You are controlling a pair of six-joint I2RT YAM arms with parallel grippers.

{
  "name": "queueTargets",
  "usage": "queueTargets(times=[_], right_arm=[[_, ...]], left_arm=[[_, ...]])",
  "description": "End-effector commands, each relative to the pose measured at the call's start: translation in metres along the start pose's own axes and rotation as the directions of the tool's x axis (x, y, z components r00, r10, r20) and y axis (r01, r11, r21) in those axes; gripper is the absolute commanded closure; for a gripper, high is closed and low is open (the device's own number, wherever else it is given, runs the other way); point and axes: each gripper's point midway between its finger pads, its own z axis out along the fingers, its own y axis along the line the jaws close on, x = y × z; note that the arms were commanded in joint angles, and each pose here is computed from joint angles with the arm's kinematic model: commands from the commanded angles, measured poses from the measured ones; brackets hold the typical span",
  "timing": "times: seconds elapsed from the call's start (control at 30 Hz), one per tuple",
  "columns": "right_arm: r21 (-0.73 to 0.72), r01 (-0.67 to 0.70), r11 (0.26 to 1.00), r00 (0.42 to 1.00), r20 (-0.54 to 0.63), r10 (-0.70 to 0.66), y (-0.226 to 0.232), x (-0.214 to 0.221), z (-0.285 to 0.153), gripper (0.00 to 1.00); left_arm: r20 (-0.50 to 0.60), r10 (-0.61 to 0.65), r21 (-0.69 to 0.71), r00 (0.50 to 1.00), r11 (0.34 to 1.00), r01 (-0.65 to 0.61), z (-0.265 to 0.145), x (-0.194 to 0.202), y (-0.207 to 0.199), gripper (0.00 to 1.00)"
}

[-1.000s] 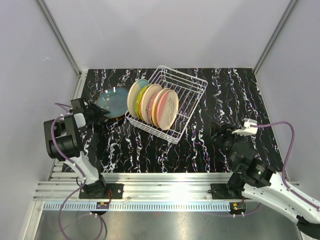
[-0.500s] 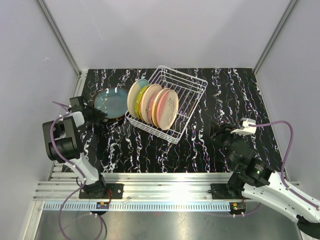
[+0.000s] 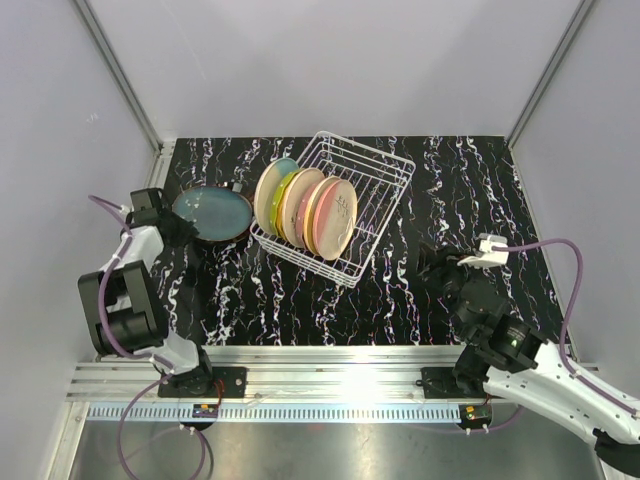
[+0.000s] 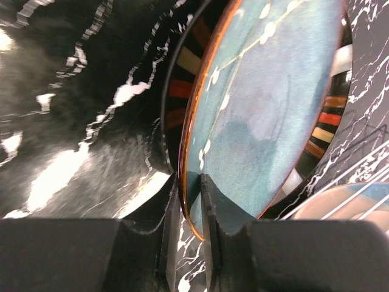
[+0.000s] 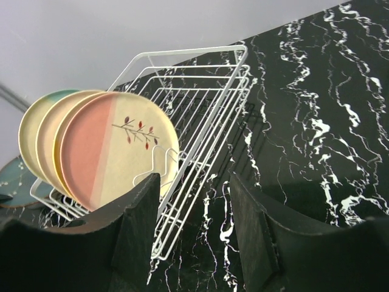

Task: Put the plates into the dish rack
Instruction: Grab a plate with the left arm

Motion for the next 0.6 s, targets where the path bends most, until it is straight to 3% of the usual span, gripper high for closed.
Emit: queueTargets(times=[0.0,0.17,0.3,0.43,0.57], right_arm=[[-0.136,0.041,0.99,0.999,0.015,-0.039,0.036,-0.013,0.005,0.43],[-0.448,0.116,0.887,0.993,0.03,-0.115,0.107,-0.009,0.002,0.39],[-0.686,0.192,0.702,0.978,0.071,-0.199,0.175,-0.004,-0.006,0.33],[-0.784,0.277,0.555,0.949,0.133,-0.285,0.229,0.01,-0.012,0.3],[-0.795,0.418,0.44,0.879,0.23,-0.418,0.276,0.044,-0.007,0.27]], left_arm=[[0.132,0.064,-0.039,0.989,0.997,-0.059,-0.023,-0.03,-0.002,1.0],[0.156,0.069,-0.033,0.985,0.997,-0.065,-0.032,-0.034,-0.007,1.0],[0.155,0.07,-0.028,0.985,0.997,-0.067,-0.037,-0.036,-0.01,1.0],[0.158,0.074,-0.028,0.985,0.997,-0.07,-0.042,-0.039,-0.013,1.0],[0.192,0.082,-0.006,0.978,0.997,-0.082,-0.053,-0.046,-0.021,1.0]])
